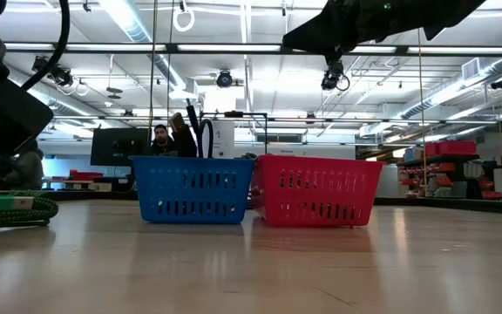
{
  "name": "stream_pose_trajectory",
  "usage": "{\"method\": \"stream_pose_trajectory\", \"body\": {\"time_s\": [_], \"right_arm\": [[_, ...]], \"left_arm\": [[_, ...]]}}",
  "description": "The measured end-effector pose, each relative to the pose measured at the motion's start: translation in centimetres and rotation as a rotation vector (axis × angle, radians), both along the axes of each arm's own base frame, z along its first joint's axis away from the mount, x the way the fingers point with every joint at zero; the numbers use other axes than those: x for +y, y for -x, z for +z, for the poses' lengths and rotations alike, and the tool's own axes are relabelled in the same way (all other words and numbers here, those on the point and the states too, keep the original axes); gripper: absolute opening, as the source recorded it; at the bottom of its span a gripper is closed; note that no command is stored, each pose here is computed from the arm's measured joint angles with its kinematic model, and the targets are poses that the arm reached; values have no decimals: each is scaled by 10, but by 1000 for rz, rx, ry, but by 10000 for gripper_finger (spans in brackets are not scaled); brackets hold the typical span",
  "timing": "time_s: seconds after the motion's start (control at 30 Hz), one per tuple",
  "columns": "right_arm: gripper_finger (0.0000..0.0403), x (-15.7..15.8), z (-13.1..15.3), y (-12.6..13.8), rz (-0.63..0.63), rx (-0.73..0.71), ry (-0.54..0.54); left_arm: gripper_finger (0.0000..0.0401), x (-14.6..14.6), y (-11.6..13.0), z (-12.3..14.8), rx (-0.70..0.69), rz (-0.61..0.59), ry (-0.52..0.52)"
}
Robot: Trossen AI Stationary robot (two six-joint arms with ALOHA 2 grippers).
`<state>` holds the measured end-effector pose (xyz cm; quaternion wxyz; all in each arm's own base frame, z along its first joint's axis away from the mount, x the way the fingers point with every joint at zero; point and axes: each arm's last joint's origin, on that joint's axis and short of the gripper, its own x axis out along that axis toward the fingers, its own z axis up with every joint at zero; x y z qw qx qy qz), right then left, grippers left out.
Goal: Pick & Place USB Port
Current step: Put the black and green USB cable into the red basket
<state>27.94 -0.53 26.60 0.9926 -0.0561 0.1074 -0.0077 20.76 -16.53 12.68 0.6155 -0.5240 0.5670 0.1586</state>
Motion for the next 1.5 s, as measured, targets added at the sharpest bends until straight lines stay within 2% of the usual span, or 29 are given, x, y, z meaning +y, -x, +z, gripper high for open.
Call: {"method": "stream_pose_trajectory", "body": {"time_s": [0.23, 0.37, 0.5, 0.63, 0.73, 0.8, 1.07, 1.2, 1.33, 1.43, 1.5], "right_arm": [[41, 0, -1, 0, 0, 8, 0], [41, 0, -1, 0, 0, 9, 0], [41, 0, -1, 0, 0, 13, 0], [41, 0, -1, 0, 0, 15, 0], [41, 0, -1, 0, 0, 15, 0], [41, 0, -1, 0, 0, 14, 0], [41, 0, 2, 0, 9, -16, -7], [41, 4, 8, -1, 123, -86, -47], [41, 7, 19, -1, 236, -191, -51], [41, 6, 25, -2, 218, -256, -41], [41, 6, 28, -1, 201, -285, -36]], "left_arm": [[20, 0, -3, 2, -23, 9, 6], [20, -3, -8, 15, -70, -4, 14], [20, -2, -8, 33, -48, -27, -41], [20, 1, -5, 55, 32, -35, -137], [20, 4, -4, 79, 70, -56, -259], [20, 6, -5, 98, 61, -66, -375], [19, 23, -22, 177, -280, -104, -1030], [19, 38, -37, 195, -352, -142, -1316], [19, 58, -60, 201, -346, -200, -1440], [19, 74, -77, 208, -354, -252, -1491], [19, 85, -89, 213, -396, -299, -1479]]}}
